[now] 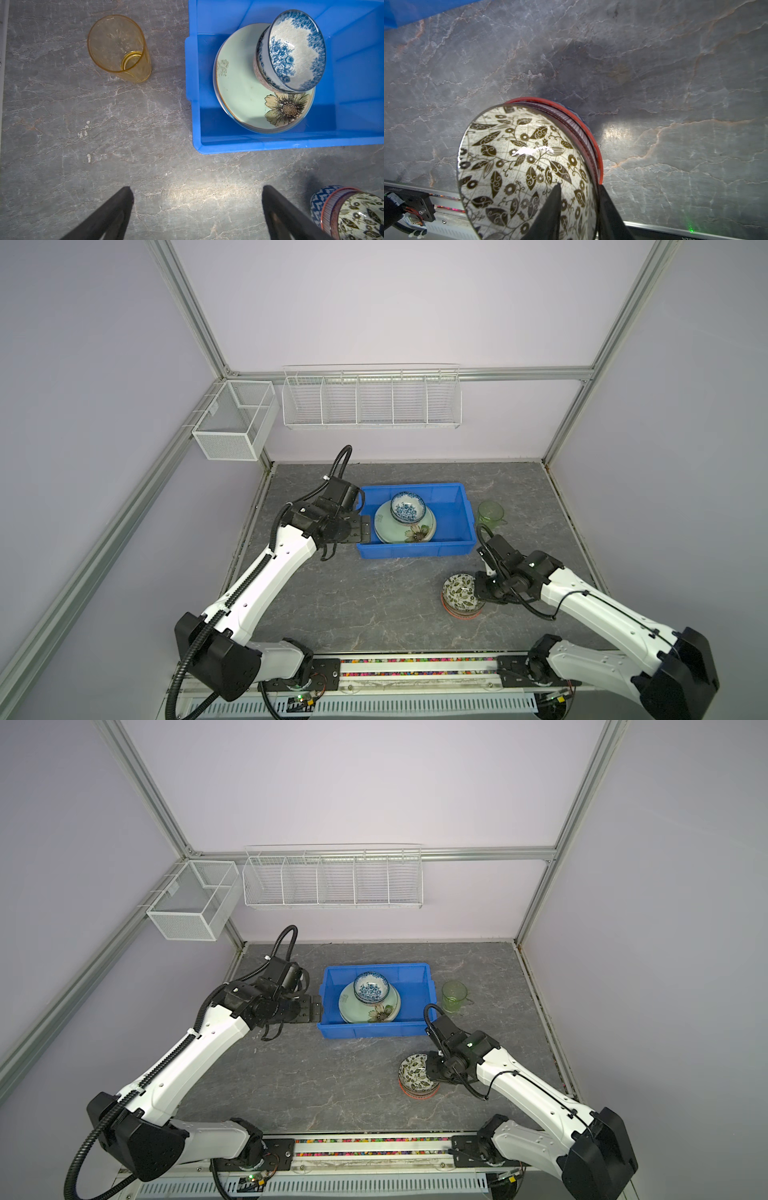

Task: Place the mixed dishes into the plastic bin
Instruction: 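Grasp the leaf-print bowl rim with the right gripper while left approaches, then tilt the leaf-print bowl up with the right gripper while left grasps its rim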

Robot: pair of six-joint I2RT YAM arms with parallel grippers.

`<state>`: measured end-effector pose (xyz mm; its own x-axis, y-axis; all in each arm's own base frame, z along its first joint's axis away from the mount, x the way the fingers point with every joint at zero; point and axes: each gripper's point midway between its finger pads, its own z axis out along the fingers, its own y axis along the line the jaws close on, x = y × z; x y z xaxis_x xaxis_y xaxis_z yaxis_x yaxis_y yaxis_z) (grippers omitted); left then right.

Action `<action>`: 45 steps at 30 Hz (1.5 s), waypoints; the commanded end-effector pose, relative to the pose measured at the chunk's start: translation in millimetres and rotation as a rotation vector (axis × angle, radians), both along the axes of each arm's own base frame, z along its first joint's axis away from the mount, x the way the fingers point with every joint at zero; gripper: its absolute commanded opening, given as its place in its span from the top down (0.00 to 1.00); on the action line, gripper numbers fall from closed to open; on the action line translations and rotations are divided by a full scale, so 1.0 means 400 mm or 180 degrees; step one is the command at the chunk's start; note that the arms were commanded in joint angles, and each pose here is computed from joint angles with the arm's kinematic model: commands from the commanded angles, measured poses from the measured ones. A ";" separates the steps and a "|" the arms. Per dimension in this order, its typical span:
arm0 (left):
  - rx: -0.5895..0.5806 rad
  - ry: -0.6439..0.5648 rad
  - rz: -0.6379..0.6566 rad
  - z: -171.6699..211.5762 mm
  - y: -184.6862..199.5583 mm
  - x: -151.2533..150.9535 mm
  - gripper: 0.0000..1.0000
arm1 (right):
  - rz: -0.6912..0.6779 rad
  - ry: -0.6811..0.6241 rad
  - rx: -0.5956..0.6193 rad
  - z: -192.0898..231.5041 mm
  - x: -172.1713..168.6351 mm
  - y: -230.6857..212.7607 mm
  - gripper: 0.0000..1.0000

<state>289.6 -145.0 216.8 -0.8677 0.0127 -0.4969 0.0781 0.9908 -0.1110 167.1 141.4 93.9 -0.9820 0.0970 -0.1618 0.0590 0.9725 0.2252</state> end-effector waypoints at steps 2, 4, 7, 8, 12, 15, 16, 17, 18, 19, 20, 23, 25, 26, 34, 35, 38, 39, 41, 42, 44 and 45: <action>0.0035 -0.0009 0.0084 -0.002 0.020 -0.014 0.03 | 0.0034 0.0063 -0.0041 -0.012 -0.012 -0.004 0.71; 0.0032 -0.0005 0.0083 -0.005 0.021 -0.017 0.03 | 0.0034 0.0071 -0.0062 -0.014 -0.012 -0.007 0.72; 0.0011 0.0002 0.0078 -0.007 0.019 -0.019 0.03 | 0.0038 0.0071 -0.0070 -0.014 -0.012 -0.007 0.75; 0.0001 0.0008 0.0073 -0.008 0.017 -0.020 0.03 | 0.0041 0.0070 -0.0072 -0.014 -0.012 -0.007 0.75; -0.0083 0.0078 0.0065 -0.016 0.004 -0.023 0.03 | 0.0027 0.0040 -0.0081 -0.007 -0.009 -0.009 0.85; -0.0202 0.0157 -0.0009 -0.025 -0.019 -0.026 0.03 | 0.0012 0.0008 -0.0083 0.000 -0.005 -0.011 0.87; -0.0255 0.0187 -0.0046 -0.027 -0.029 -0.027 0.03 | 0.0012 0.0002 -0.0087 0.003 -0.004 -0.012 0.88; -0.0300 0.0213 -0.0080 -0.029 -0.038 -0.028 0.03 | 0.0008 -0.0003 -0.0097 0.004 -0.004 -0.013 0.89; -0.0356 0.0239 -0.0115 -0.031 -0.049 -0.029 0.03 | 0.0004 -0.0015 -0.0097 0.008 -0.002 -0.013 0.90; -0.0415 0.0259 -0.0144 -0.030 -0.060 -0.029 0.03 | 0.0007 -0.0024 -0.0102 0.011 -0.001 -0.014 0.91; -0.0464 0.0280 -0.0166 -0.030 -0.069 -0.029 0.03 | 0.0006 -0.0026 -0.0103 0.013 0.000 -0.013 0.92; -0.0603 0.0314 -0.0245 -0.025 -0.095 -0.028 0.03 | 0.0013 -0.0071 -0.0082 0.026 0.008 -0.009 0.93; -0.0662 0.0324 -0.0267 -0.018 -0.105 -0.026 0.03 | 0.0027 -0.0096 -0.0087 0.035 0.013 -0.007 0.93; -0.0678 0.0333 -0.0269 -0.018 -0.107 -0.026 0.03 | 0.0029 -0.0118 -0.0079 0.041 0.017 -0.006 0.93; -0.0829 0.0393 -0.0389 -0.006 -0.150 -0.055 0.03 | 0.0046 -0.0230 -0.0046 0.098 0.026 -0.004 0.93; -0.0843 0.0389 -0.0432 -0.002 -0.163 -0.061 0.03 | 0.0047 -0.0234 -0.0050 0.101 0.027 -0.005 0.93; -0.0920 0.0400 -0.0603 0.010 -0.222 -0.086 0.03 | 0.0068 -0.0254 -0.0023 0.116 0.030 0.001 0.93; -0.0953 0.0419 -0.0670 0.012 -0.246 -0.097 0.03 | 0.0076 -0.0265 -0.0002 0.121 0.032 0.005 0.93; -0.0998 0.0445 -0.0770 0.012 -0.286 -0.113 0.03 | 0.0088 -0.0280 0.0015 0.129 0.034 0.008 0.93; -0.1013 0.0465 -0.0818 0.008 -0.306 -0.122 0.03 | 0.0087 -0.0295 0.0015 0.134 0.038 0.008 0.93; -0.1020 0.0508 -0.0910 0.002 -0.340 -0.140 0.03 | 0.0107 -0.0308 0.0018 0.141 0.040 0.011 0.93; -0.1005 0.0525 -0.0980 -0.001 -0.360 -0.151 0.03 | 0.0120 -0.0318 0.0023 0.146 0.043 0.013 0.93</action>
